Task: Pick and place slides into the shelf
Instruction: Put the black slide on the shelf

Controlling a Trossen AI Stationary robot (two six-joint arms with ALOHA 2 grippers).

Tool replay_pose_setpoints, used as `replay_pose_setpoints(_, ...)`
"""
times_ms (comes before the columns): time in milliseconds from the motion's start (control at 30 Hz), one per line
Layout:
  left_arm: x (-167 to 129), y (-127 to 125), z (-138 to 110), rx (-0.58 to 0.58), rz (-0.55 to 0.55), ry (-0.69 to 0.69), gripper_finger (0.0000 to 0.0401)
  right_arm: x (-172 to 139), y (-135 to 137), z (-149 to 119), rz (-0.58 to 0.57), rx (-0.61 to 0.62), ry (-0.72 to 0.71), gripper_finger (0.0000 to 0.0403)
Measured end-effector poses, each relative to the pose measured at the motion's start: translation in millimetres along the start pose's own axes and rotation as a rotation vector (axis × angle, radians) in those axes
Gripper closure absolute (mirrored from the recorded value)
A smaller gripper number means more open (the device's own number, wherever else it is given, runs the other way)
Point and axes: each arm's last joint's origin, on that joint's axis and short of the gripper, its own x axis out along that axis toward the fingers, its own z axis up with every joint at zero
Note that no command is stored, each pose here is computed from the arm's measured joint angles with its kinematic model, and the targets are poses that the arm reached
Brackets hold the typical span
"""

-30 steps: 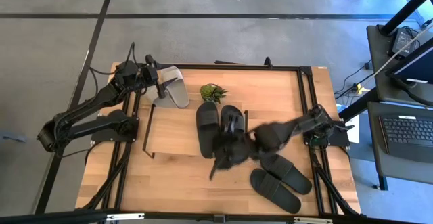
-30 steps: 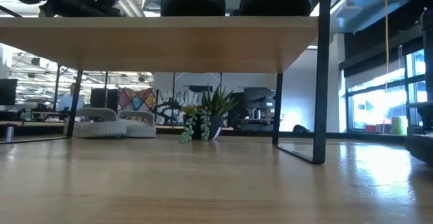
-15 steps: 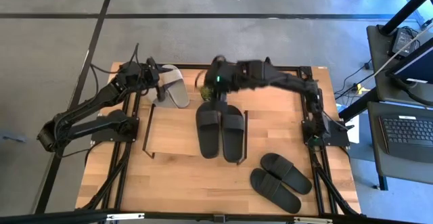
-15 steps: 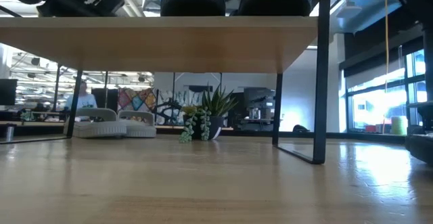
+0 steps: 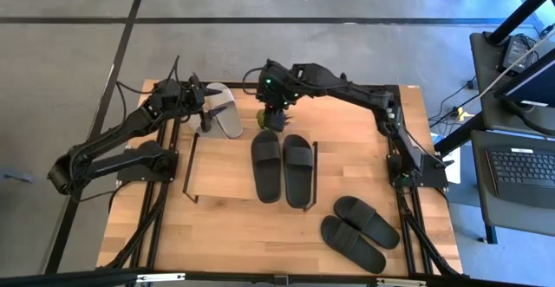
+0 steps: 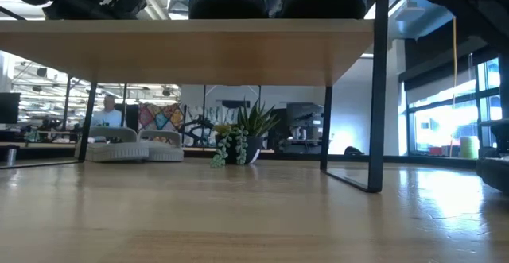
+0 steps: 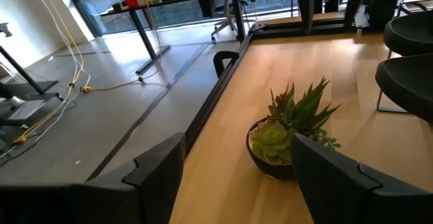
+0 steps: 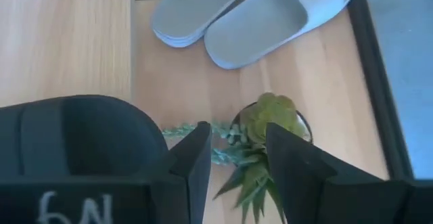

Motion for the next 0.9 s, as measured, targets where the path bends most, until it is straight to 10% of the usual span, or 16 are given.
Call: replay_pose_setpoints(900, 0, 0, 0, 0.003, 0.0, 0.004, 0.0144, 56, 27, -3, 0.095, 0.011, 0.079, 0.0261)
